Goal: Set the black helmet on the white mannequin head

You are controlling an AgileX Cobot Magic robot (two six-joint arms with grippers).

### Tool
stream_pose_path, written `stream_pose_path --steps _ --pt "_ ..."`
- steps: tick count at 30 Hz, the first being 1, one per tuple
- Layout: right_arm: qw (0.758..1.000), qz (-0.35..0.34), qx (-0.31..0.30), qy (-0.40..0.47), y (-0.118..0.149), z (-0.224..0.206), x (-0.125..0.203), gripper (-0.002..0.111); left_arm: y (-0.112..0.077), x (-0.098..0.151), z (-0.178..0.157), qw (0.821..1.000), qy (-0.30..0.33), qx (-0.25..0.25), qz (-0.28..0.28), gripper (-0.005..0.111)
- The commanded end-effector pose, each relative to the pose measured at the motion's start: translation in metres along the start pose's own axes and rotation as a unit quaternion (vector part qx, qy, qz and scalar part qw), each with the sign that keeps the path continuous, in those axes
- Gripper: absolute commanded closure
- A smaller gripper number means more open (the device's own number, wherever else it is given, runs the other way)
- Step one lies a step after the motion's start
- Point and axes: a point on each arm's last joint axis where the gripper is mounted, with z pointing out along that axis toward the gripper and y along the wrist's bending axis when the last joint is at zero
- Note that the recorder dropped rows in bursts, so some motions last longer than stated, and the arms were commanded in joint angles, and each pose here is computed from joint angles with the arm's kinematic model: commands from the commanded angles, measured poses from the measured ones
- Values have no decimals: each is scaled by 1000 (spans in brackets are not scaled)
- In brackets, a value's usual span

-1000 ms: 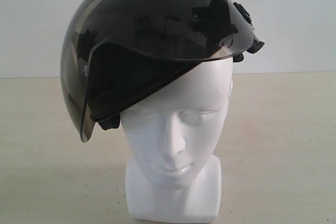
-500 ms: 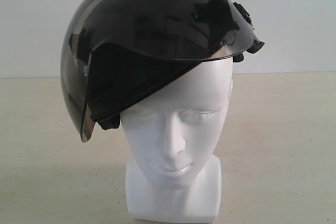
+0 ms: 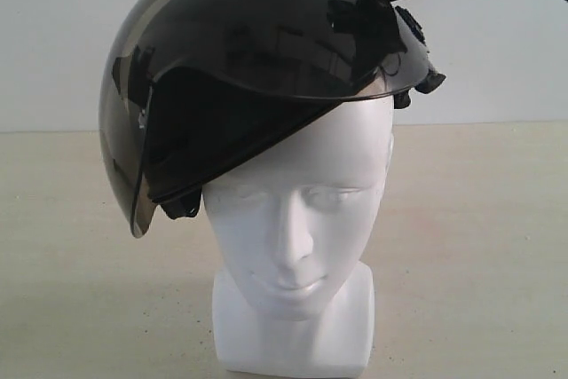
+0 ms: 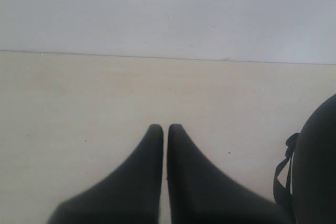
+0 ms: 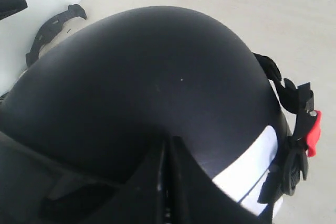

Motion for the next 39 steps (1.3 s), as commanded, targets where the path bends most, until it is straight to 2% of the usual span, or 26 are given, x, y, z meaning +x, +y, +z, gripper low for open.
stream_pose_path --steps 1,9,18,24,31,39 --pt "999 -8 -2 34 -1 2 6 109 -2 -1 1 1000 -3 6 4 102" --pt "999 -11 5 37 -2 2 7 109 -3 -1 1 1000 -3 10 -2 102" --pt "999 -5 18 43 -5 2 8 109 -10 2 22 997 21 68 -28 102" --pt "998 -2 35 52 -6 3 9 109 -10 -2 21 997 0 66 -26 102" --pt "994 -34 51 85 7 14 15 109 -10 -2 21 998 0 66 -15 102" --pt "987 -13 125 96 -1 6 19 109 -10 -1 21 998 3 66 -14 102"
